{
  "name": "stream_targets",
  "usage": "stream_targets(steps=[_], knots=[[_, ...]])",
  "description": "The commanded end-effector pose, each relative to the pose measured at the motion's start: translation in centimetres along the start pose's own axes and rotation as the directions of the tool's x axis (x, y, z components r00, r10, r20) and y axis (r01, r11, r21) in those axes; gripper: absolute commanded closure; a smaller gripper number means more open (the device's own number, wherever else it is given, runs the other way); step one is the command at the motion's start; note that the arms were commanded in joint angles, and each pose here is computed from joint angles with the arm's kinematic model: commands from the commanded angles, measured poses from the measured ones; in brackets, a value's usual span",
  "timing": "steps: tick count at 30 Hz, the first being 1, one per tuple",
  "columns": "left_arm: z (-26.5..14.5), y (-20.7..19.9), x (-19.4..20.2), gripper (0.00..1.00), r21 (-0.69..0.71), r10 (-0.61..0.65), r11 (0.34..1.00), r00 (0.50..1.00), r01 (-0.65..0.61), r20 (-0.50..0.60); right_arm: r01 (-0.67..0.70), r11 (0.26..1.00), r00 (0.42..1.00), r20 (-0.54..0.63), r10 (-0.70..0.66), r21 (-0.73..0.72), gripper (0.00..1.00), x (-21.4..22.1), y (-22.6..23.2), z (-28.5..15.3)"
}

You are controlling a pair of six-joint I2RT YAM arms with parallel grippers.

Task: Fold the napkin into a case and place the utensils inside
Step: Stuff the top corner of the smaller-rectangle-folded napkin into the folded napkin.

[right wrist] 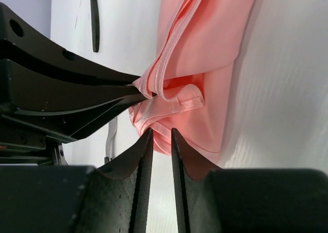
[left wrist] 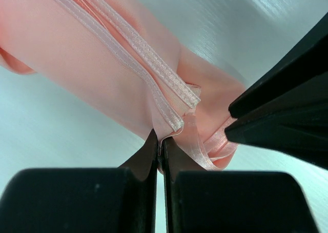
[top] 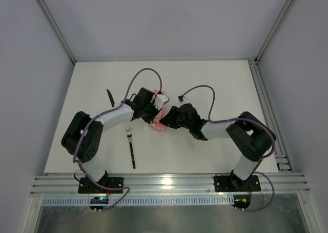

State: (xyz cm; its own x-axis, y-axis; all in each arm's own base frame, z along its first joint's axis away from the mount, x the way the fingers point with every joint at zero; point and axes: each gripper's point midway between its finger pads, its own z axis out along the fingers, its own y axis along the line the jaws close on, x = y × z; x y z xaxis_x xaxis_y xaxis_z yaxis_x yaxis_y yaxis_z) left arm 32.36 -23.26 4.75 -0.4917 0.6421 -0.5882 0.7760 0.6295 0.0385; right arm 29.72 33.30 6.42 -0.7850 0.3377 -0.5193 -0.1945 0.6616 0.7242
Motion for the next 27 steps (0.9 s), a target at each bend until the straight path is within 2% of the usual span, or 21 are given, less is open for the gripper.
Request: stream_targets(steps=[1,5,12,15,20,27], knots=[[-0.6,0.8,-2.2,1.00,-0.039,-0.004,0.999,0.996,0.008,0.089,-0.015,0.994,0.999,0.029,0.019,-0.113,0.76,-0.8,3.0,0.9],[-0.3,0.6,-1.8,0.99,-0.027,-0.005,1.000,0.997,0.007,0.079,-0.060,0.990,0.997,0.033,0.065,-0.131,0.69,-0.9,3.2,1.6],[-0.2,0.3,-1.8,0.94,-0.012,-0.006,1.000,0.997,0.007,0.082,-0.160,0.976,0.984,0.058,0.170,-0.147,0.67,-0.7,2.9,2.8],[-0.1,0.1,-1.6,0.91,0.000,-0.005,1.000,0.997,0.005,0.077,-0.176,0.973,0.981,0.060,0.187,-0.149,0.67,-0.7,2.7,3.2],[0.0,0.0,-1.5,0.90,0.005,-0.004,1.000,0.997,0.004,0.071,-0.194,0.974,0.974,0.093,0.205,-0.116,0.60,-1.2,1.8,3.7],[-0.2,0.3,-1.5,0.92,-0.011,0.001,1.000,0.998,0.000,0.070,-0.189,0.972,0.972,0.112,0.205,-0.137,0.60,-1.8,2.0,2.6]])
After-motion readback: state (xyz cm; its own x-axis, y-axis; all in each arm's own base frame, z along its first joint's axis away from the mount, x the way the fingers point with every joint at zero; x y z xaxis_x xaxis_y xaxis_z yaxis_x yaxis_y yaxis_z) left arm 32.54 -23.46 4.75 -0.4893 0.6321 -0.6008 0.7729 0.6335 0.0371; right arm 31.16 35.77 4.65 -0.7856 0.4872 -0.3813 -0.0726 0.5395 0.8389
